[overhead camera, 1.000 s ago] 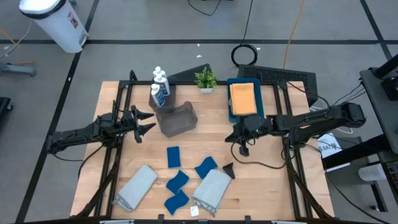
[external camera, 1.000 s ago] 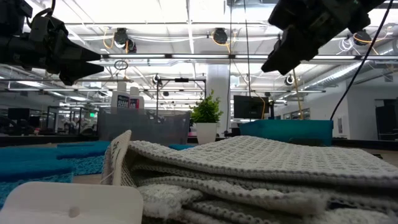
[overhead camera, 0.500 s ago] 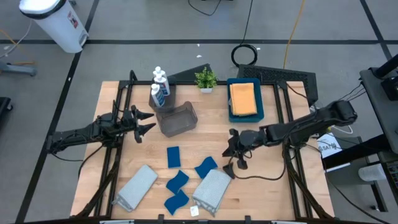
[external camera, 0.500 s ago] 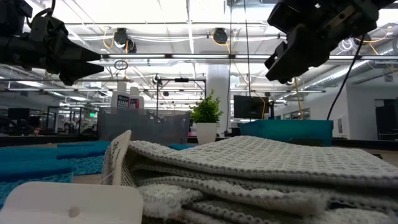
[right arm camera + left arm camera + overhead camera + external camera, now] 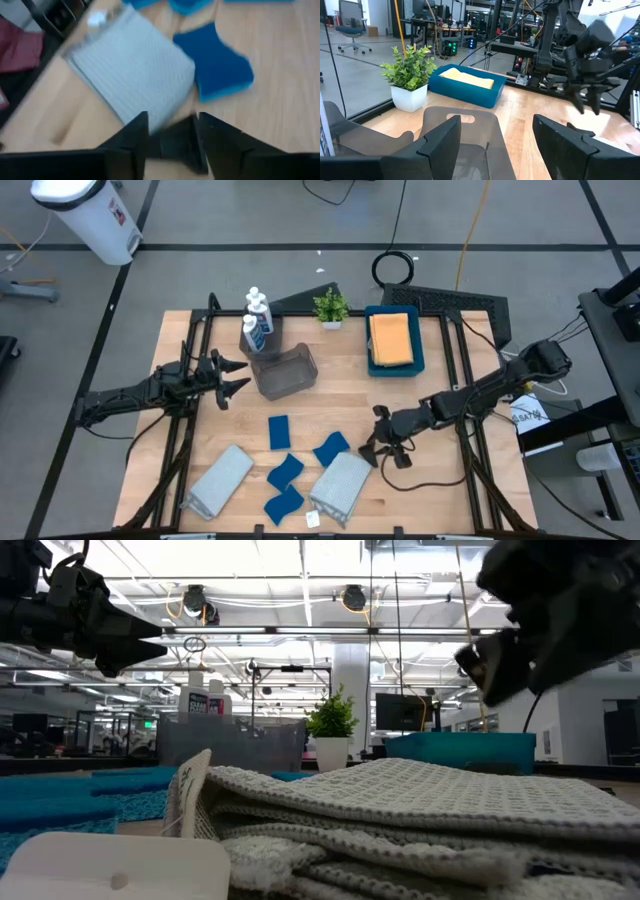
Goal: Pick & Place Kitchen Items
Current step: Put the gray towel into the blue bin
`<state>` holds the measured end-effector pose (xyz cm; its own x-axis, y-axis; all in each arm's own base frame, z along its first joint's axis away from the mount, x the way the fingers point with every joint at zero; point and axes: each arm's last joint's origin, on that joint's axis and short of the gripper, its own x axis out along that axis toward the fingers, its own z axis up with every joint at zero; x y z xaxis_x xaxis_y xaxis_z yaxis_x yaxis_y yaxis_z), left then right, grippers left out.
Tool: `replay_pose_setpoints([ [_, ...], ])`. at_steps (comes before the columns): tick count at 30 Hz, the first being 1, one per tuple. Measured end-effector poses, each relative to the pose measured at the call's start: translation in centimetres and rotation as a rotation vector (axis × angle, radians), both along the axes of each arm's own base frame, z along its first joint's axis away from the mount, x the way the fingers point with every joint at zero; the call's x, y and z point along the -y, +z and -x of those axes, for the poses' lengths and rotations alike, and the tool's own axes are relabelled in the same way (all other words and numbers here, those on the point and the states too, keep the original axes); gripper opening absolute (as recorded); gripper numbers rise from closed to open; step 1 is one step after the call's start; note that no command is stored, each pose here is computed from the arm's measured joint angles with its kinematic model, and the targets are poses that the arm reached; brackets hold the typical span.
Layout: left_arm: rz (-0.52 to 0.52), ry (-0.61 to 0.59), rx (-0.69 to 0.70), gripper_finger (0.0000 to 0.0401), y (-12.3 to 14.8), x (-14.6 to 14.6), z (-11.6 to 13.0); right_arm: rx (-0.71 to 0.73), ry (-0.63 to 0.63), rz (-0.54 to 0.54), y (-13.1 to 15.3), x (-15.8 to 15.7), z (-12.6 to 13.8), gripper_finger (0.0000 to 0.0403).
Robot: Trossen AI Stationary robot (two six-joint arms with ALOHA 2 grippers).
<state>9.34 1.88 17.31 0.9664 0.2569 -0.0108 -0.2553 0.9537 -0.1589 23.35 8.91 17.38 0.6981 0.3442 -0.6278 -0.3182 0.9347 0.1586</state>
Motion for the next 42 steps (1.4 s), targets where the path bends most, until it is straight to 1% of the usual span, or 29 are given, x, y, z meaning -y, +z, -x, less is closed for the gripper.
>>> replay_pose_setpoints([
  [3, 0.0, 0.0, 0.0, 0.0251, 0.0, 0.0, 0.0, 0.006, -0.029, -0.03, -1.2, 0.3, 0.7, 0.0185],
  [7, 0.0, 0.0, 0.0, 0.0251, 0.0, 0.0, 0.0, 0.073, -0.108, -0.05, -2.2, 0.7, 1.2, 0.0198],
  [12, 0.0, 0.0, 0.0, 0.0251, 0.0, 0.0, 0.0, 0.064, -0.114, -0.044, -2.9, 0.8, 1.5, 0.0196],
  [18, 0.0, 0.0, 0.0, 0.0251, 0.0, 0.0, 0.0, 0.066, -0.119, -0.044, -4.7, 0.5, 0.4, 0.0196],
  [25, 0.0, 0.0, 0.0, 0.0251, 0.0, 0.0, 0.0, 0.006, -0.137, -0.019, -6.0, 0.9, 0.2, 0.0188],
  [29, 0.0, 0.0, 0.0, 0.0251, 0.0, 0.0, 0.0, 0.008, -0.14, -0.027, -5.9, 0.9, 0.2, 0.0173],
  [33, 0.0, 0.0, 0.0, 0.0251, 0.0, 0.0, 0.0, -0.032, -0.146, -0.03, -6.2, 0.9, 0.4, 0.0147],
  [38, 0.0, 0.0, 0.0, 0.0251, 0.0, 0.0, 0.0, -0.052, -0.145, -0.016, -6.3, 1.0, 0.5, 0.0096],
  [42, 0.0, 0.0, 0.0, 0.0251, 0.0, 0.0, 0.0, -0.04, -0.127, 0.006, -6.3, 1.0, 0.5, 0.0043],
])
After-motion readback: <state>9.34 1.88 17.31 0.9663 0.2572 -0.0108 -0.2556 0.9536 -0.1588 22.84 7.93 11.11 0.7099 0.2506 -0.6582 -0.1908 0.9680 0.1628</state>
